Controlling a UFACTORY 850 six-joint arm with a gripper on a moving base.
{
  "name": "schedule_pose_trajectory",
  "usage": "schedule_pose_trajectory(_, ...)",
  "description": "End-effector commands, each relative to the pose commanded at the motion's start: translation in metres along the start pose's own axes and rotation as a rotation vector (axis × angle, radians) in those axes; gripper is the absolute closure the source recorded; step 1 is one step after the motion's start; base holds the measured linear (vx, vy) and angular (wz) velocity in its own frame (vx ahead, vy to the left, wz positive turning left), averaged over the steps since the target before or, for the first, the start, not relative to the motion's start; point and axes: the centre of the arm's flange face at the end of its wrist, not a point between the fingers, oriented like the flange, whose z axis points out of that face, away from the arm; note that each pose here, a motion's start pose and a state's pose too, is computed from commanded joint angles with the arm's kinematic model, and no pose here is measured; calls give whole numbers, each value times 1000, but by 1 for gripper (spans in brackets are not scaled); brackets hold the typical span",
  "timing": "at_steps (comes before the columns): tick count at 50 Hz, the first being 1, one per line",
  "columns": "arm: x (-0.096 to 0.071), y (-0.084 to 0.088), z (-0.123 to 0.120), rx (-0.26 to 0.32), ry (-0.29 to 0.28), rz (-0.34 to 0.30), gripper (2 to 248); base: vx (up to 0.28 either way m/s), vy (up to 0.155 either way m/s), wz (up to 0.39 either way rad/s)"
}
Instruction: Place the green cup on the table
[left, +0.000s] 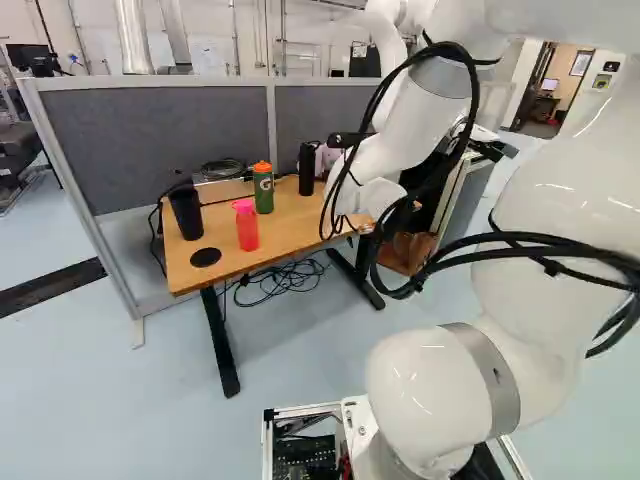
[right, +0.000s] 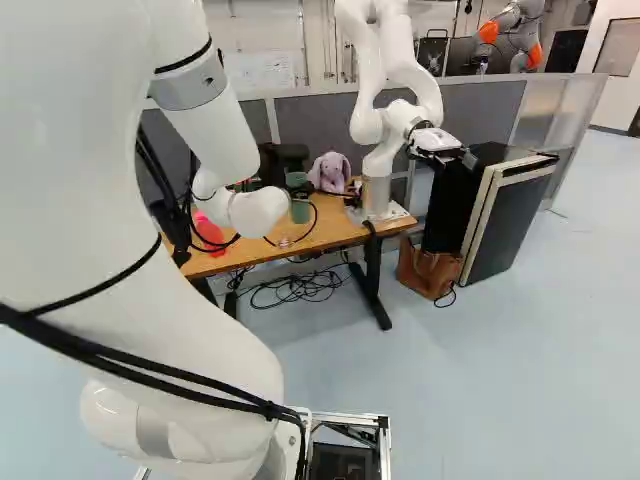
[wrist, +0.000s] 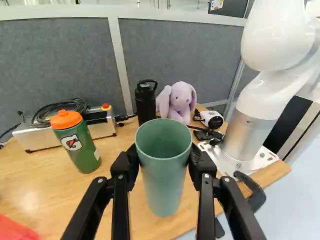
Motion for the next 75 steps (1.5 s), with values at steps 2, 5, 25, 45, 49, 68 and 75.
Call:
schedule_pose_trajectory(2,1,0,4,1,0,0,130,0,0,0)
schedule_pose_trajectory(5,2,-1,10,1,1,0,130,0,0,0)
schedule_pose_trajectory(25,3,-3,53,6,-9,-1,130,0,0,0)
schedule_pose_trajectory(45,-7,-6,101,11,6,-2,130,0,0,0)
schedule_pose_trajectory(49,-9,-6,110,12,15,-3,130,0,0,0)
schedule_pose_trajectory(68,-22,-8,148,15,39,-3,130,0,0,0)
schedule_pose_trajectory(75,-29,-9,152,15,30,-3,130,0,0,0)
